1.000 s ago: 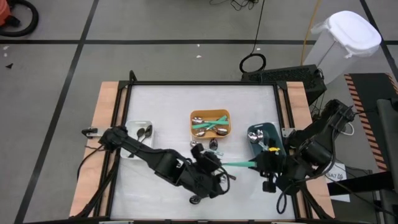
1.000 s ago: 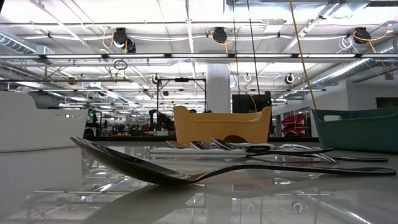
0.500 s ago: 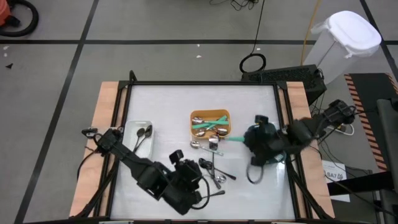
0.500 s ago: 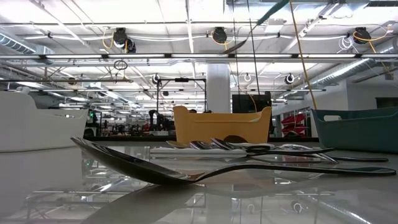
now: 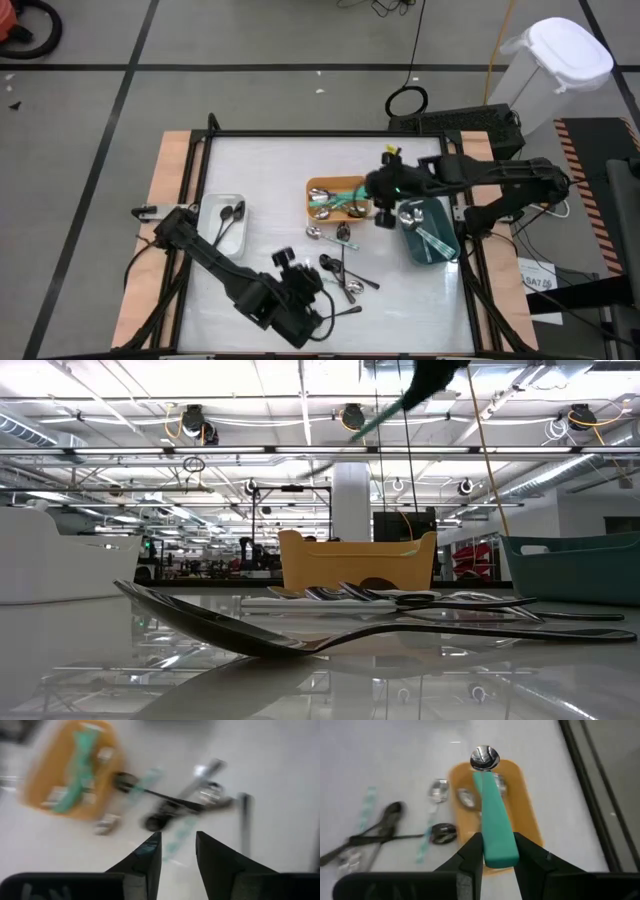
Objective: Sort silverware by color (type)
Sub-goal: Put the green spoon into the orange bin, then put the black spoon into the white bin
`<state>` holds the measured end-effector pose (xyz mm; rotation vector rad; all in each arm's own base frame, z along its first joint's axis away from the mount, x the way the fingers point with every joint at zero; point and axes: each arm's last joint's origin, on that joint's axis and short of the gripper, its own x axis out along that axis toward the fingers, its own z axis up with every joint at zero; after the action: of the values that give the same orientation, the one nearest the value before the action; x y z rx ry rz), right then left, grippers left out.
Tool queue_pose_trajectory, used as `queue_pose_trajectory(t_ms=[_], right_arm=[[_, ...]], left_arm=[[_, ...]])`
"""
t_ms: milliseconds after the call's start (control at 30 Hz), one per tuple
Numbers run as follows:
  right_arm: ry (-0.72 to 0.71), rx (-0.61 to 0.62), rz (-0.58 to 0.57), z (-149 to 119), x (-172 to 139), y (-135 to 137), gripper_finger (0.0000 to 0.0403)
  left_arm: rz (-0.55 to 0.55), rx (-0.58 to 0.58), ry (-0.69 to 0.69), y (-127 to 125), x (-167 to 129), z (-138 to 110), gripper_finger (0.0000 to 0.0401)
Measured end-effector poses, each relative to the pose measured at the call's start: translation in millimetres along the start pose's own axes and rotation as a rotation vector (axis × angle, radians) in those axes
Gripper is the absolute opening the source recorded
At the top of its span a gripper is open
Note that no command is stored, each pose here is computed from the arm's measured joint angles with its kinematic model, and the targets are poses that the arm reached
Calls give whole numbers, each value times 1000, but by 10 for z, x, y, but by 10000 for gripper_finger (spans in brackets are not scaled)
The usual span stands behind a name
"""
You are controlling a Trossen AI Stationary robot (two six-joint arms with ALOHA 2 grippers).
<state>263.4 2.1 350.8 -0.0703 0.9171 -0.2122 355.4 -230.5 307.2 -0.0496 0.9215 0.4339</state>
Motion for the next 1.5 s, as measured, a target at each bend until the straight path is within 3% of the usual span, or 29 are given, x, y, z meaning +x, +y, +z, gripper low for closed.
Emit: queue_pose_trajectory(t_ms=[233,500,667,867,1200,1500], right_arm=[[13,97,-26,-211,465,-208,78],[-10,133,39,-440,808,-342,81],[47,136,52,-580,979,-361,84],[87,142,1,-612,1063,-373,127],[82,252,29,-617,835,-358,235],[-8,327,54,-479,158,-365,255]], left_arm=[[-186,-70,-54,-228,149,2,102],[-167,-18,-32,-160,231,44,101],[-174,12,-14,-99,297,110,101],[-181,37,3,14,410,228,101],[-191,-9,-15,213,596,462,101],[-215,-54,-24,316,687,583,101]])
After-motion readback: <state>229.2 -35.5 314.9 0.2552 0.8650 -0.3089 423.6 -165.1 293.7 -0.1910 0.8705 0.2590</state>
